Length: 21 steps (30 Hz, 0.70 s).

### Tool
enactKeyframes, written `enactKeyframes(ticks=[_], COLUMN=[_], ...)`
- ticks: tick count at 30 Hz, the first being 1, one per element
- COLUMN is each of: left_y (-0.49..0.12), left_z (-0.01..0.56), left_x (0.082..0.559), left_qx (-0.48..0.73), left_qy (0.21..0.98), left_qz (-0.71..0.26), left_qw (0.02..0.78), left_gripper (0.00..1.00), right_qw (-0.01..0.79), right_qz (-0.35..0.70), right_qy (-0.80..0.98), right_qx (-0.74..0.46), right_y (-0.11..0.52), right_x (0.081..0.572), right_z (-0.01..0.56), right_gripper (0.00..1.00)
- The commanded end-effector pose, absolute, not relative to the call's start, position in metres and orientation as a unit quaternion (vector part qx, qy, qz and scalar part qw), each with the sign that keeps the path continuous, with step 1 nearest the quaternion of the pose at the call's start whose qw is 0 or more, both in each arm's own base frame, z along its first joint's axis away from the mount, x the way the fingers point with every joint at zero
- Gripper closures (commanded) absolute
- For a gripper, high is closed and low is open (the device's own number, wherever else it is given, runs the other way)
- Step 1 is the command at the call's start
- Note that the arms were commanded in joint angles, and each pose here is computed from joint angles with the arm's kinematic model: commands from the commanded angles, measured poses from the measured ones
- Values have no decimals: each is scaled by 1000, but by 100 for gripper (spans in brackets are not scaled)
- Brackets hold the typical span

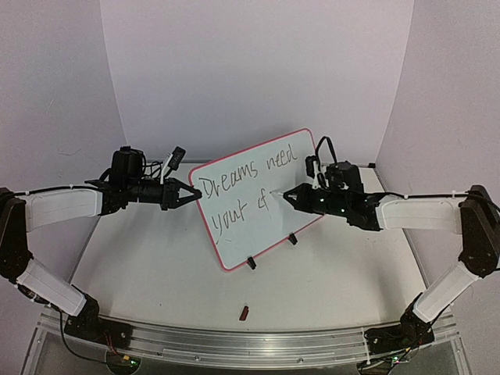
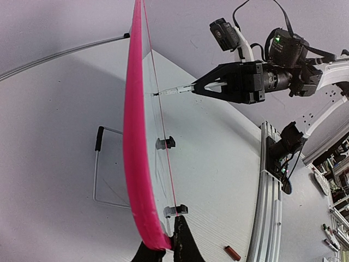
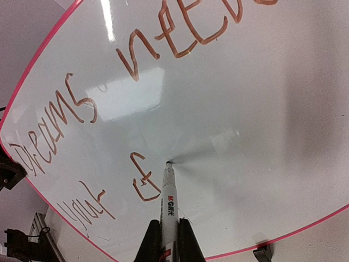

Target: Write a sentence on the whiteboard

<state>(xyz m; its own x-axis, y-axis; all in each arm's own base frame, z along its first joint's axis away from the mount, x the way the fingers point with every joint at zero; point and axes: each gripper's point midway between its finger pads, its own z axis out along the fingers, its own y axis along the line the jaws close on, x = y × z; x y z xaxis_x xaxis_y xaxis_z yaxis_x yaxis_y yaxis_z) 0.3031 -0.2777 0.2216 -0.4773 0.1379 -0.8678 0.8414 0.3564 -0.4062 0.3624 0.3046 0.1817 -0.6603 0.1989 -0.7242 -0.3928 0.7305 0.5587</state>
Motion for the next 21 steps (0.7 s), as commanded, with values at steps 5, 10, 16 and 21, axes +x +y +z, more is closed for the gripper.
enactKeyframes(ticks=[5,10,16,21], left_y=[-279,-279,-279,-279], left_z=[201,201,200,200], left_x=[299,299,299,299], left_qx=[369,369,369,369], left_qy=[735,735,736,736], left_qz=[-424,-424,-424,-424], left_qw=[379,379,378,377], left_gripper=[100,100,100,100], right_qw=[436,425,408,398], right_qz=[383,387,390,387], right_qy=[811,815,822,828], right_qx=[-68,-74,-77,-74], right_y=[314,317,317,312], right_x=[376,375,368,361], right_z=[209,202,190,181], right_gripper=[100,100,100,100])
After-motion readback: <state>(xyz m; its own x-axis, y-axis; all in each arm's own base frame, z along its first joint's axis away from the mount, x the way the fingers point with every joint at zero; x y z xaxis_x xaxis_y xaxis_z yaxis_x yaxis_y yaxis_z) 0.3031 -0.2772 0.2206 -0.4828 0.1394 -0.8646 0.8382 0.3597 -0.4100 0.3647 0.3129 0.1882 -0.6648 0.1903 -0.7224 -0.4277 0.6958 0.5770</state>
